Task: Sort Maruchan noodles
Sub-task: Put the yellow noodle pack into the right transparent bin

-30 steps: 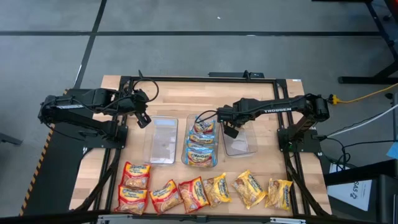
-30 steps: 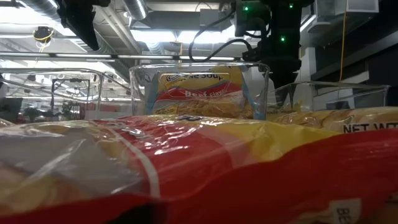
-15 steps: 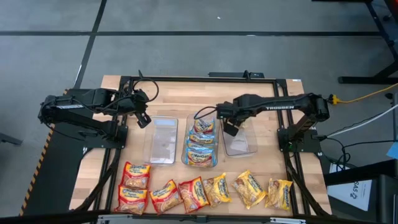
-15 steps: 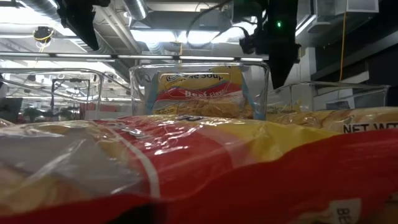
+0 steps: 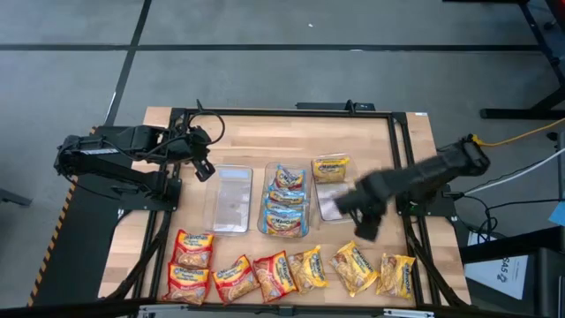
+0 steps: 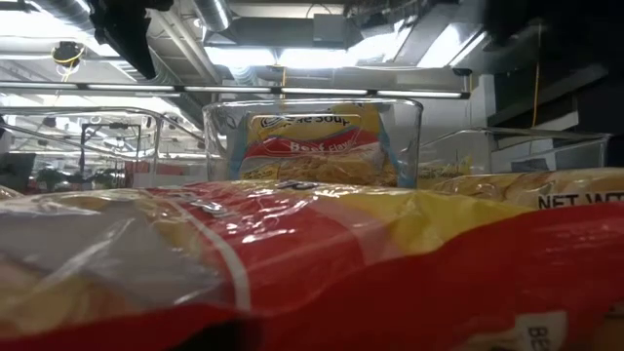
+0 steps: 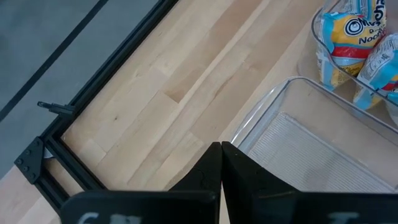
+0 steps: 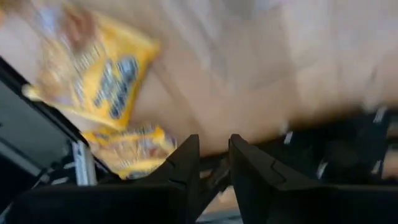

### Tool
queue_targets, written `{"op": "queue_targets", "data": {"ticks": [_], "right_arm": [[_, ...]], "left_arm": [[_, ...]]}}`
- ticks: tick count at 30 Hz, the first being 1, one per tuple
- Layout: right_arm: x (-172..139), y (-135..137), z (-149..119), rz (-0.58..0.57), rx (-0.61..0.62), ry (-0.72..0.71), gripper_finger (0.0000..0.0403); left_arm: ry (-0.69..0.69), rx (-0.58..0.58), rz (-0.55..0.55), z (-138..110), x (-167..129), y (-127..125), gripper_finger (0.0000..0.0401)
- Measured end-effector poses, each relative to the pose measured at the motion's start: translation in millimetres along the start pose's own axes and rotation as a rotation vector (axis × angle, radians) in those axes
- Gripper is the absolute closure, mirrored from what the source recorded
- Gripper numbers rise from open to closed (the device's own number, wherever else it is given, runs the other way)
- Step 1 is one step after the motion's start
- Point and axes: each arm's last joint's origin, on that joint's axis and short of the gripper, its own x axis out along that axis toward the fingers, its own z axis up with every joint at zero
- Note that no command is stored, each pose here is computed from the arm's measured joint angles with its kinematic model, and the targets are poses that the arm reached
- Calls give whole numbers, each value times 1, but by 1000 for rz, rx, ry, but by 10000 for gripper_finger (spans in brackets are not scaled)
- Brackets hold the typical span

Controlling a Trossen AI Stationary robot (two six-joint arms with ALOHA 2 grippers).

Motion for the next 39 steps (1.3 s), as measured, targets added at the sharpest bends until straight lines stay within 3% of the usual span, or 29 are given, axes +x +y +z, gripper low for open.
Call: {"op": "queue_targets", "data": {"ticks": [7, 13, 18, 23, 29, 35, 39], "right_arm": [[32, 40, -73, -60, 158, -53, 318], [58, 68, -103, 46, 195, -283, 318], [81, 72, -98, 129, 280, -414, 318], [111, 62, -83, 153, 385, -331, 318], [130, 65, -71, 320, 382, -378, 315], [141, 55, -64, 290, 427, -380, 285], [143, 57, -63, 338, 418, -377, 263]], "left_arm": [[2, -1, 1, 0, 0, 0, 401], [2, -1, 1, 0, 0, 0, 401], [2, -1, 1, 0, 0, 0, 401], [5, 0, -3, 0, 1, 0, 401], [8, 3, -6, 0, 0, 0, 401], [8, 7, -7, 0, 0, 0, 401], [9, 7, -7, 0, 0, 0, 401]]}}
